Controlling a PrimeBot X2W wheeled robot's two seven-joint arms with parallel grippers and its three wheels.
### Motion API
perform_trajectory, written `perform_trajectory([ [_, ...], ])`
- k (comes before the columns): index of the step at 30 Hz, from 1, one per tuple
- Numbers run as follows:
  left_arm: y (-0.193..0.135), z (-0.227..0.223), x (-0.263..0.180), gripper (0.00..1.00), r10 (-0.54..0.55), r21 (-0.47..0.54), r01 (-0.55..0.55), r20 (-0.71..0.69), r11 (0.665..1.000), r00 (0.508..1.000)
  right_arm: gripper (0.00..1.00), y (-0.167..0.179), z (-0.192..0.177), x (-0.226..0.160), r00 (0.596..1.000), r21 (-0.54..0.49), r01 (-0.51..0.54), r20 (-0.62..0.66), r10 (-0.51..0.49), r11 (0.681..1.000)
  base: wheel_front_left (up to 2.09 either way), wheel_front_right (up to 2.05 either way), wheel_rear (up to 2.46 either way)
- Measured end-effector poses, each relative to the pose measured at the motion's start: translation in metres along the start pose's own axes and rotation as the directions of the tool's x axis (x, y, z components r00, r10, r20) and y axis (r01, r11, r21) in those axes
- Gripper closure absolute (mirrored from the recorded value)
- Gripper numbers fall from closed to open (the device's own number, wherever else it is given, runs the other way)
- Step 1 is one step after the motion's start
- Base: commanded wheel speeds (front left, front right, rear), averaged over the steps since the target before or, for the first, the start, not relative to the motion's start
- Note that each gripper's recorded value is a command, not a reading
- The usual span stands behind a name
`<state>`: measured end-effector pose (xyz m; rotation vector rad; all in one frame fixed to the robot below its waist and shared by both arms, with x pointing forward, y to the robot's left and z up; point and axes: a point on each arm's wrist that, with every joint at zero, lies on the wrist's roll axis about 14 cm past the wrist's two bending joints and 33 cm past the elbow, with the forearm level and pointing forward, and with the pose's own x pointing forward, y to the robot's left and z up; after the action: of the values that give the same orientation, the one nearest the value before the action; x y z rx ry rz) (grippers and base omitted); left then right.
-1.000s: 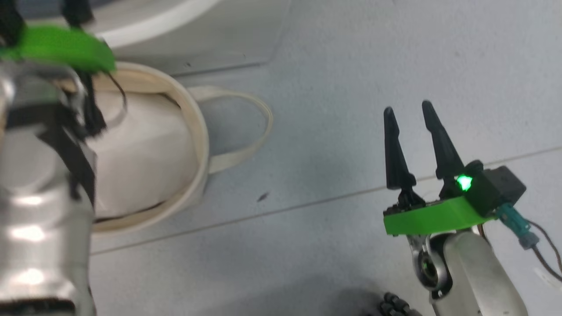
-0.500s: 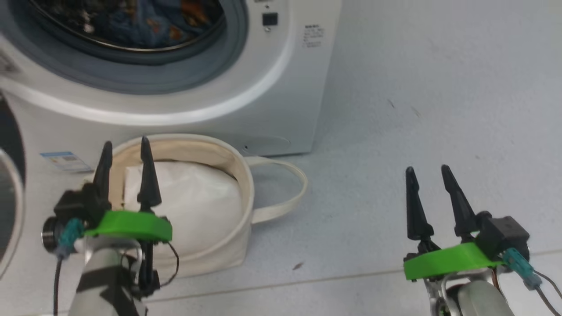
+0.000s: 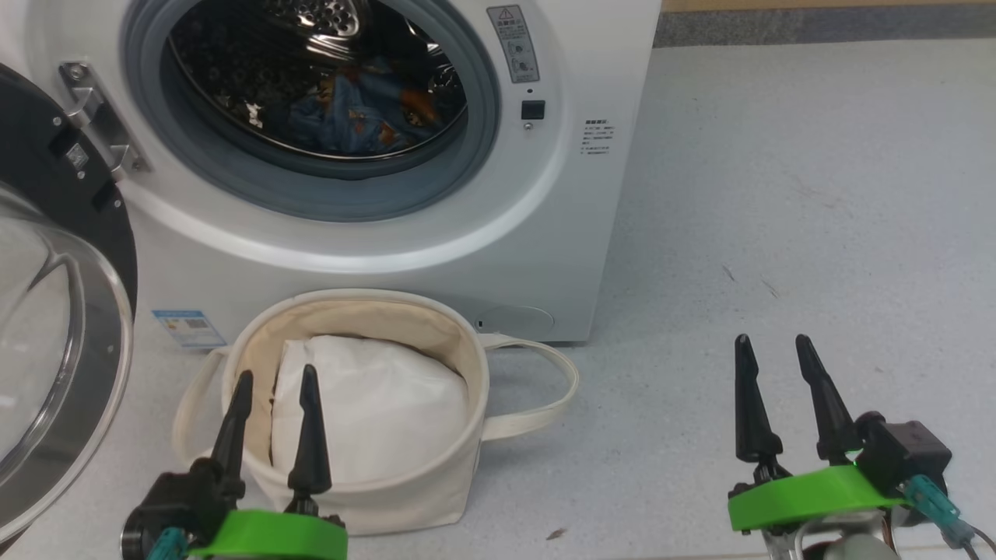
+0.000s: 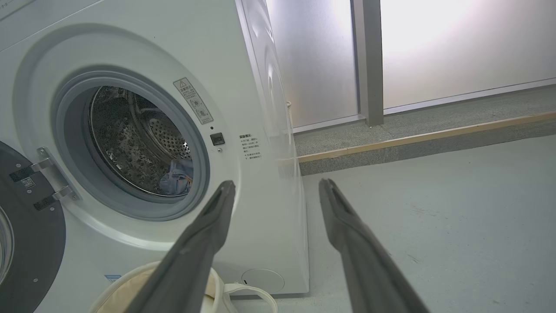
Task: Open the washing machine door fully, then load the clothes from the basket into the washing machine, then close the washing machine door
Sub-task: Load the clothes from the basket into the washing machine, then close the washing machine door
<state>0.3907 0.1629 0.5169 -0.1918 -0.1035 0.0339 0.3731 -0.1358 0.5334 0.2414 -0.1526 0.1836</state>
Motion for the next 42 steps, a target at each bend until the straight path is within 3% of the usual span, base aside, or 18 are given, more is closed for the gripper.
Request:
perform_trajectory([
  [20,0.029,0.005,-0.007,0.00,0.140,-0.102,-0.139,0.002,0.985,0.990,0.00,0.008,-0.006,0.002,1.000,0.004,-0.025,-0.016,0.025,1.000,-0.09,0.03,0.06],
  [30,0.032,0.002,-0.005,0.00,0.157,-0.109,-0.157,-0.007,0.982,0.988,0.00,0.007,-0.008,0.004,1.000,0.007,-0.023,-0.021,0.023,1.000,-1.59,0.77,0.83],
  [42,0.036,0.003,-0.005,0.00,0.170,-0.046,-0.170,0.002,0.984,0.985,0.00,0.010,-0.014,0.006,0.999,0.014,-0.033,-0.037,0.034,0.999,-1.59,0.96,0.62],
])
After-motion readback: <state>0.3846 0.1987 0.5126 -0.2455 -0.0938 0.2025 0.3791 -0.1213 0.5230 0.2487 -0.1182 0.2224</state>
